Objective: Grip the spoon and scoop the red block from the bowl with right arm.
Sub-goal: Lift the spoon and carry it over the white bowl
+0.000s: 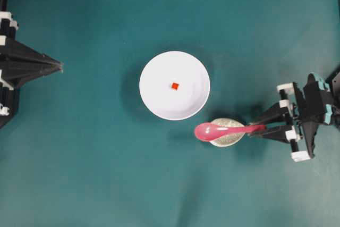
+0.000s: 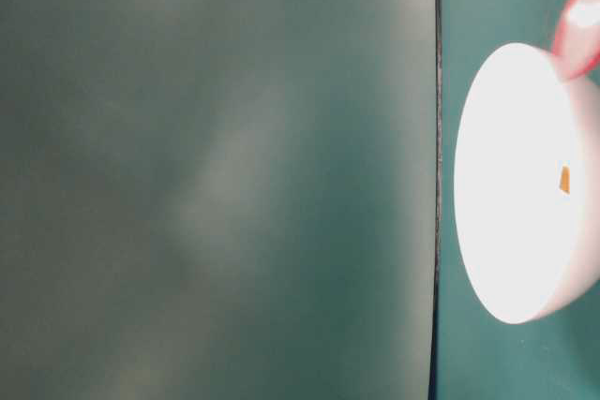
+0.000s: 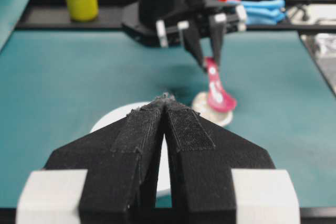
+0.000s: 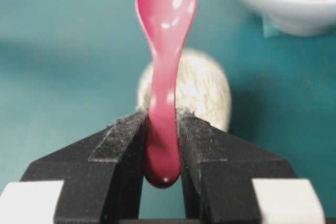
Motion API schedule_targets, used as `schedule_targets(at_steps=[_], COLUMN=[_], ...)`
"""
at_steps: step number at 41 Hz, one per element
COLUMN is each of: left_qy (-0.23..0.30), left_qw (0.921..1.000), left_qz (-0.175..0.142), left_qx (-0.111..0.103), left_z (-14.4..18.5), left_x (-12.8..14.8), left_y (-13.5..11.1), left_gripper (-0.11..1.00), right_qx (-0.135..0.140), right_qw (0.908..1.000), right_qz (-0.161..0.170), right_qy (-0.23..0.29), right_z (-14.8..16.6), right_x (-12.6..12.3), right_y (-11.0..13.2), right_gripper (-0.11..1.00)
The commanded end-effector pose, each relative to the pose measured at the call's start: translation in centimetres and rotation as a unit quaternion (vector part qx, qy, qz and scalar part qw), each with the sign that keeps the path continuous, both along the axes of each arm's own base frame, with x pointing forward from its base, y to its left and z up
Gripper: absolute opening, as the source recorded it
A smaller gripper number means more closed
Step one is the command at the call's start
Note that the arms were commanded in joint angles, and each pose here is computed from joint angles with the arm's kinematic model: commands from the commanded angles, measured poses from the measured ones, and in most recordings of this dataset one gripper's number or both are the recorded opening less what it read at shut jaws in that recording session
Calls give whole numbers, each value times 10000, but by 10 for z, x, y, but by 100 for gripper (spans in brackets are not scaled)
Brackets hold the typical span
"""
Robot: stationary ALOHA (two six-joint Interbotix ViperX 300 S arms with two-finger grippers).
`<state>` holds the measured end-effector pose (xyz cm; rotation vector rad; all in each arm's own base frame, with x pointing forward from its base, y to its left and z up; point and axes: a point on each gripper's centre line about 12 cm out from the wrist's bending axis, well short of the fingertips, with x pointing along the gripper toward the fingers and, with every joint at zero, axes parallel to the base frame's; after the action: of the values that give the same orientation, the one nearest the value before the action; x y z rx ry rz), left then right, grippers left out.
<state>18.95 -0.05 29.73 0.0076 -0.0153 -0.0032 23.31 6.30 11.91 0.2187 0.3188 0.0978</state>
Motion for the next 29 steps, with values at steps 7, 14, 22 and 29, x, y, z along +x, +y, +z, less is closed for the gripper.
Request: schedule_targets(at_steps=[7, 14, 22, 29], left_qy=[-46, 0, 69, 123], left_qw=[10000, 10000, 9999, 9999], left_qz=[7, 7, 9, 2], left_qx=[-15, -77, -76, -76], left_z=[10, 9, 8, 7], left_x=[2, 2, 2, 2], left_y=[0, 0, 0, 0], left_gripper=[0, 0, 0, 0], right_qx=[-76, -124, 41, 177], right_qw=[9996, 9942, 9841, 9760], right_qz=[-6, -40, -184, -349], right_qy=[275, 1064, 1768, 2144], right_z=[50, 81, 113, 129], right_x=[44, 71, 92, 97], right_y=[-1, -17, -41, -61], right_gripper=[24, 24, 24, 24])
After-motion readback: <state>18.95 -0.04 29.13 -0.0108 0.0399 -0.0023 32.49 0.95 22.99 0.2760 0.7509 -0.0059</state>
